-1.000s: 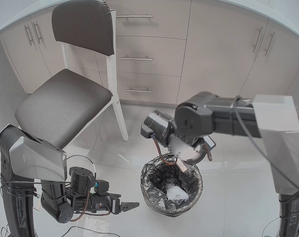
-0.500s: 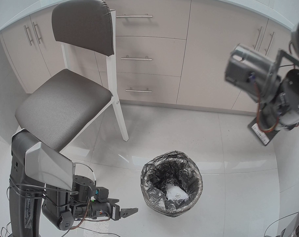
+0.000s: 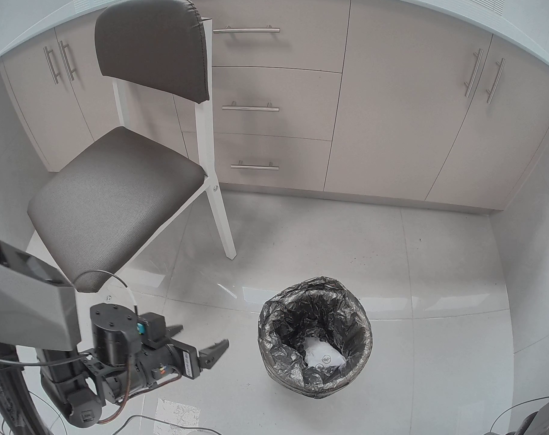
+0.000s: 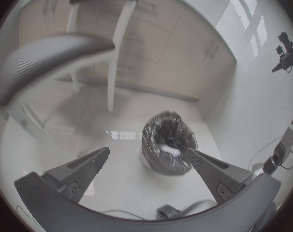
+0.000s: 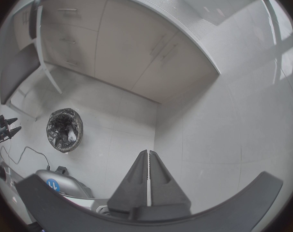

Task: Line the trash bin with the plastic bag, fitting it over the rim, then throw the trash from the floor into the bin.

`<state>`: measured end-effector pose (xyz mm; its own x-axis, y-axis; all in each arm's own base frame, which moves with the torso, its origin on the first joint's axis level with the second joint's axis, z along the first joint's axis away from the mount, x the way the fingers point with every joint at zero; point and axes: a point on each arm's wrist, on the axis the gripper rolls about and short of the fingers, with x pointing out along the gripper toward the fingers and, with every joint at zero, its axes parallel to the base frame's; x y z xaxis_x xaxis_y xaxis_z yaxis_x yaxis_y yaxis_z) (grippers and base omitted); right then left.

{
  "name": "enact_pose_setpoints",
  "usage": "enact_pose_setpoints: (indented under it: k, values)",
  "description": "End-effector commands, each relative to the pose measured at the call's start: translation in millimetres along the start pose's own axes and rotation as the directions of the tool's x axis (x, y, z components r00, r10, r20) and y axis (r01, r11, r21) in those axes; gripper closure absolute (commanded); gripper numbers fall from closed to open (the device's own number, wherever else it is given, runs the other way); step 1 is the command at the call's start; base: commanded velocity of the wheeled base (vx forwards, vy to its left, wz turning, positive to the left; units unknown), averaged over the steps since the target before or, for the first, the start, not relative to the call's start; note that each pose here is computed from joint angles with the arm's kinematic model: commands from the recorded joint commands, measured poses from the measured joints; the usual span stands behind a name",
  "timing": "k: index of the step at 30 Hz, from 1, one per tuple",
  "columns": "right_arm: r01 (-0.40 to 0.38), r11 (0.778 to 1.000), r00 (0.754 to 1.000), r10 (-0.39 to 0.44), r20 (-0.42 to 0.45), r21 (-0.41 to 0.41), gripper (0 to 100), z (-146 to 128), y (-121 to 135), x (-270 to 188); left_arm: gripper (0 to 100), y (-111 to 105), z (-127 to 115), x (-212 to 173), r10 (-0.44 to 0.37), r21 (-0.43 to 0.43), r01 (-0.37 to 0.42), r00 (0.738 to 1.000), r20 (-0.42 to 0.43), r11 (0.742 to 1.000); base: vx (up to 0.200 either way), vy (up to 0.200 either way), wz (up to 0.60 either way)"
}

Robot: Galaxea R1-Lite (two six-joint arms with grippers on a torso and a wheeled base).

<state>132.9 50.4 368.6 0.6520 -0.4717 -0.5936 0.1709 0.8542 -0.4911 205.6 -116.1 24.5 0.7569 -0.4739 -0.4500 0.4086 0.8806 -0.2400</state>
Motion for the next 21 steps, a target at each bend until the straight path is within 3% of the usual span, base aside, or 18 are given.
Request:
enact_pose_setpoints:
  k: [1, 3, 6, 7, 8, 12, 14, 15, 16, 17, 18, 19, 20, 21]
  values:
    - [-0.005, 0.965, 0.999, -0.007, 0.045, 0.262, 100, -72, -76, -50, 0, -6, 64, -109, 0.243, -0.002, -0.28, 0.829, 0.503, 0.96, 0.0, 0.0, 0.0]
    - [-0.058, 0.951, 0.997, 0.037, 0.074, 0.302, 100, -86, -82, -61, 0, 3, 71, -128, 0.336, -0.021, -0.393, 0.755, 0.563, 0.919, 0.0, 0.0, 0.0]
    - [-0.152, 0.921, 0.983, 0.103, 0.153, 0.358, 100, -112, -88, -82, 0, 13, 73, -158, 0.425, -0.056, -0.499, 0.669, 0.609, 0.865, 0.0, 0.0, 0.0]
    - [-0.152, 0.921, 0.983, 0.103, 0.153, 0.358, 100, -112, -88, -82, 0, 13, 73, -158, 0.425, -0.056, -0.499, 0.669, 0.609, 0.865, 0.0, 0.0, 0.0]
    - [-0.218, 0.898, 0.965, 0.14, 0.222, 0.382, 100, -133, -90, -98, 0, 16, 69, -177, 0.471, -0.082, -0.543, 0.633, 0.615, 0.836, 0.0, 0.0, 0.0]
    - [-0.383, 0.833, 0.893, 0.222, 0.392, 0.399, 100, -179, -86, -134, 0, 15, 59, -208, 0.536, -0.124, -0.6, 0.578, 0.616, 0.79, 0.0, 0.0, 0.0]
    - [-0.383, 0.833, 0.893, 0.222, 0.392, 0.399, 100, -179, -86, -134, 0, 15, 59, -208, 0.536, -0.124, -0.6, 0.578, 0.616, 0.79, 0.0, 0.0, 0.0]
    - [-0.461, 0.799, 0.819, 0.216, 0.531, 0.386, 100, -214, -75, -160, 0, 8, 50, -236, 0.586, -0.154, -0.645, 0.534, 0.61, 0.748, 0.0, 0.0, 0.0]
    - [-0.464, 0.797, 0.81, 0.206, 0.55, 0.385, 100, -217, -74, -163, 0, 7, 49, -240, 0.593, -0.158, -0.651, 0.529, 0.607, 0.742, 0.0, 0.0, 0.0]
    - [-0.47, 0.795, 0.779, 0.17, 0.604, 0.383, 100, -229, -70, -173, 0, 3, 42, -253, 0.618, -0.168, -0.671, 0.516, 0.593, 0.722, 0.0, 0.0, 0.0]
    - [-0.47, 0.795, 0.779, 0.17, 0.604, 0.383, 100, -229, -70, -173, 0, 3, 42, -253, 0.618, -0.168, -0.671, 0.516, 0.593, 0.722, 0.0, 0.0, 0.0]
    - [-0.468, 0.797, 0.724, 0.098, 0.682, 0.382, 100, -244, -66, -186, 0, -6, 31, -272, 0.637, -0.17, -0.686, 0.515, 0.574, 0.708, 0.0, 0.0, 0.0]
    - [-0.469, 0.798, 0.689, 0.063, 0.723, 0.378, 100, -253, -64, -193, 0, -10, 24, -280, 0.64, -0.168, -0.688, 0.518, 0.567, 0.706, 0.0, 0.0, 0.0]
    - [-0.47, 0.803, 0.619, 0.004, 0.785, 0.366, 100, -269, -62, -204, 0, -16, 12, -292, 0.64, -0.159, -0.688, 0.53, 0.557, 0.708, 0.0, 0.0, 0.0]
